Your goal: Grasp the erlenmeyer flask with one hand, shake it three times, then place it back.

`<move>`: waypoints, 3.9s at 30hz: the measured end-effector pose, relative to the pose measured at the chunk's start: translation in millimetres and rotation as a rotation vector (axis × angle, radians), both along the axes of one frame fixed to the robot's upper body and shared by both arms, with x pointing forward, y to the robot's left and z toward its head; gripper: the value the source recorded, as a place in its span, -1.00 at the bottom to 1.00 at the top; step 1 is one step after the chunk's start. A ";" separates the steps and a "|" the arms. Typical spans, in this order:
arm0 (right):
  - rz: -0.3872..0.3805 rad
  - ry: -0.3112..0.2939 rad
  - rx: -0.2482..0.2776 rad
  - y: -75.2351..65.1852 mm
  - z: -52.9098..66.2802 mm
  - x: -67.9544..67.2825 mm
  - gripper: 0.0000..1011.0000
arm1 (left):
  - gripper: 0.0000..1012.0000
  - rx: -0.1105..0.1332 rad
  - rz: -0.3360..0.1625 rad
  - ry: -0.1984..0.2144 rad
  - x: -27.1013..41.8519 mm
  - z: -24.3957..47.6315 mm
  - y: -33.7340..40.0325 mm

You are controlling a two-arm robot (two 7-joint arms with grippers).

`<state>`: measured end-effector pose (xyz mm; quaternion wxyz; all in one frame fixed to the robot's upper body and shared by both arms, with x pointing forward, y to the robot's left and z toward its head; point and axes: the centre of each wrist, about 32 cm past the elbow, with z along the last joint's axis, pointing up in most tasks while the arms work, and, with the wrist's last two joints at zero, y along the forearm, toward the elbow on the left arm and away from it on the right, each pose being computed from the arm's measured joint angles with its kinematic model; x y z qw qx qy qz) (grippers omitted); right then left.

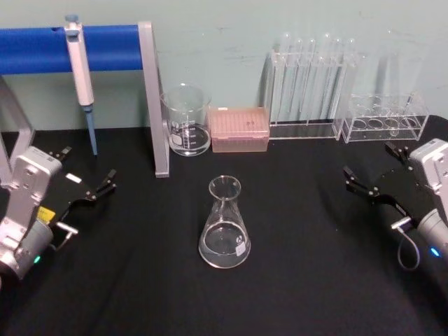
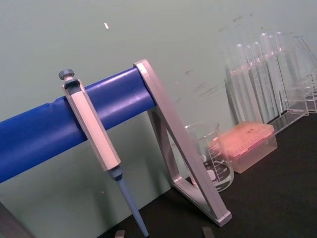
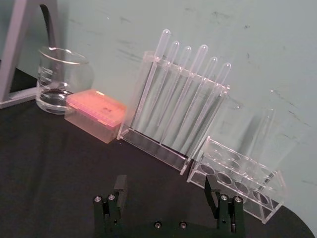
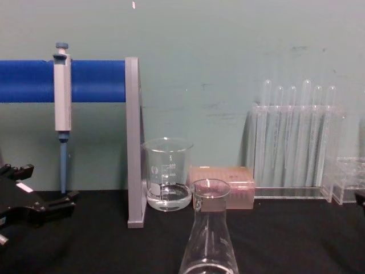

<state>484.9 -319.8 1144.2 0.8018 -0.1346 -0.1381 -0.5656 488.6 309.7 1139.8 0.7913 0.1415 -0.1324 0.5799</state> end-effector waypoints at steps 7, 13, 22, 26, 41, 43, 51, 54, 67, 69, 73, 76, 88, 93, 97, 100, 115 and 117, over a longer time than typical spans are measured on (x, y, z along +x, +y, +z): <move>0.047 0.007 0.036 -9.0 8.1 -7.9 0.98 | 0.98 0.000 0.000 0.000 0.0 0.0 0.0; 0.104 0.010 0.057 -15.0 13.8 -13.7 0.98 | 0.98 0.000 0.000 0.000 0.0 0.0 0.0; 0.266 0.011 0.091 -16.9 20.5 -17.2 0.98 | 0.98 0.000 0.000 0.000 0.0 0.0 0.0; 0.345 0.014 0.124 -12.9 22.3 -13.7 0.98 | 0.98 0.000 0.000 0.000 0.0 0.0 0.0; 0.534 0.052 0.149 3.3 16.7 -0.2 0.98 | 0.98 0.000 0.000 0.000 0.0 0.0 0.0; 0.557 0.061 0.150 5.8 15.7 1.9 0.98 | 0.98 0.000 0.000 0.000 0.0 0.0 0.0; 0.635 0.090 0.156 16.2 11.5 8.3 0.98 | 0.98 0.000 0.000 0.000 0.0 0.0 0.0; 0.664 0.099 0.162 20.9 10.2 11.1 0.98 | 0.98 0.000 0.000 0.000 0.0 0.0 0.0; 0.745 0.130 0.198 40.7 5.0 21.6 0.98 | 0.98 0.000 0.000 0.000 0.0 0.0 0.0; 0.754 0.135 0.204 43.8 4.8 23.9 0.98 | 0.98 0.000 0.000 0.000 0.0 0.0 0.0; 0.766 0.143 0.212 48.9 4.2 28.3 0.98 | 0.98 0.000 0.000 0.000 0.0 0.0 0.0; 0.774 0.147 0.217 53.4 4.0 31.9 0.98 | 0.98 0.000 0.000 0.000 0.0 0.0 0.0; 0.788 0.166 0.227 67.2 3.4 46.2 0.98 | 0.98 0.000 0.000 0.000 0.0 0.0 0.0; 0.798 0.173 0.232 73.0 2.6 52.4 0.98 | 0.98 0.000 0.000 0.000 0.0 0.0 0.0; 0.804 0.179 0.234 76.8 1.5 56.6 0.98 | 0.98 0.000 0.000 0.000 0.0 0.0 0.0; 0.808 0.180 0.236 79.8 1.6 59.6 0.98 | 0.98 0.000 0.000 0.000 0.0 0.0 0.0; 0.803 0.190 0.257 86.0 -1.8 66.8 0.98 | 0.98 0.000 0.000 0.000 0.0 0.0 0.0; 0.803 0.192 0.260 86.5 -2.5 67.6 0.98 | 0.98 0.000 0.000 0.000 0.0 0.0 0.0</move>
